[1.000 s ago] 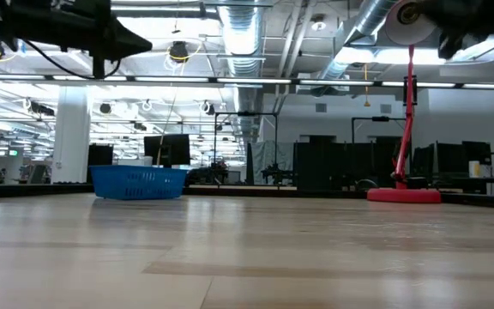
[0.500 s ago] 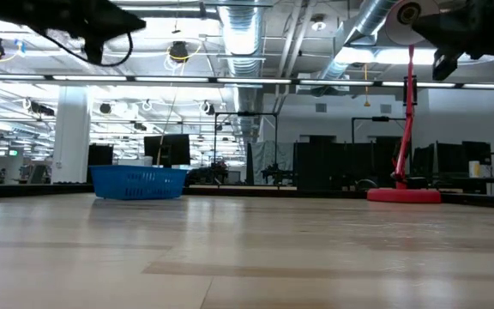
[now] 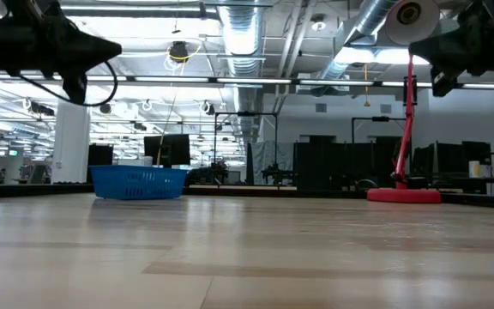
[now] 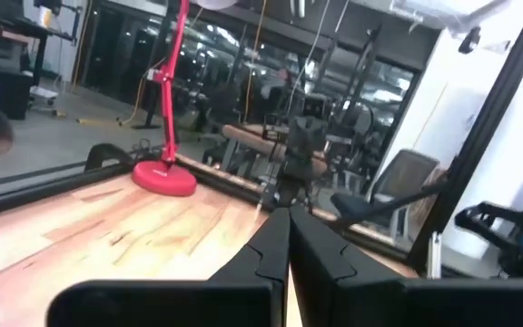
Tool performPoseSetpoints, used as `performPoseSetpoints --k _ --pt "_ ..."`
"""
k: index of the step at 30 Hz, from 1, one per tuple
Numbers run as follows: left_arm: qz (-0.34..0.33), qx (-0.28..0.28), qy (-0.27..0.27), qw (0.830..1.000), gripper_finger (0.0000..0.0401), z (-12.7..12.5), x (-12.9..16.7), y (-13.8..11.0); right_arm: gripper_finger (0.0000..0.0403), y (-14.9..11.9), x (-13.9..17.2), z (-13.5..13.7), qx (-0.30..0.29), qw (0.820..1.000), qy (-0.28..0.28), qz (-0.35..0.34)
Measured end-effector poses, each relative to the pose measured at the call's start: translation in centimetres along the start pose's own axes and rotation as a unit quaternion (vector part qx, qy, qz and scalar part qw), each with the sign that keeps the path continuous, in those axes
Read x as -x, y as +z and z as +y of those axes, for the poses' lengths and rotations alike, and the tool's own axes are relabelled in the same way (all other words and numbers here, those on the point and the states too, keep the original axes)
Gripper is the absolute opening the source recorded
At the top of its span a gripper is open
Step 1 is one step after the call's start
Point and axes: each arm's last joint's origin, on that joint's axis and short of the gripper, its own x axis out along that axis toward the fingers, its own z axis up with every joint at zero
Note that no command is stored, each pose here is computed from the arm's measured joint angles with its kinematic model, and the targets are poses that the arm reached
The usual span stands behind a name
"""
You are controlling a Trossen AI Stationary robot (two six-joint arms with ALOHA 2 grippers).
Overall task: Pick & Place Nail Polish
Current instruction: Return to Home Position
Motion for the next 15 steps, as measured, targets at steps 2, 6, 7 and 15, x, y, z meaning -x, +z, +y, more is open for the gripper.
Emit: performPoseSetpoints --k 2,6,7,15 --pt "0.002 0.002 -0.001 1.000 0.0000 0.1 0.1 -0.1 0.0000 -0.8 -0.2 -0.1 0.001 1.000 0.006 0.009" --pt "0.005 -0.003 -0.017 1.000 0.0000 0.0 0.2 -0.1 0.0000 -2.4 -0.6 -0.3 0.000 1.000 0.011 0.004" --pt "0.006 -0.003 -0.020 1.000 0.0000 0.0 0.2 -0.1 0.0000 -2.7 -0.7 -0.3 -0.001 1.000 0.013 -0.003" --pt "0.010 -0.003 -0.023 1.000 0.0001 0.0 0.2 -0.2 0.0000 -3.2 -0.7 -0.4 0.001 1.000 0.013 0.019"
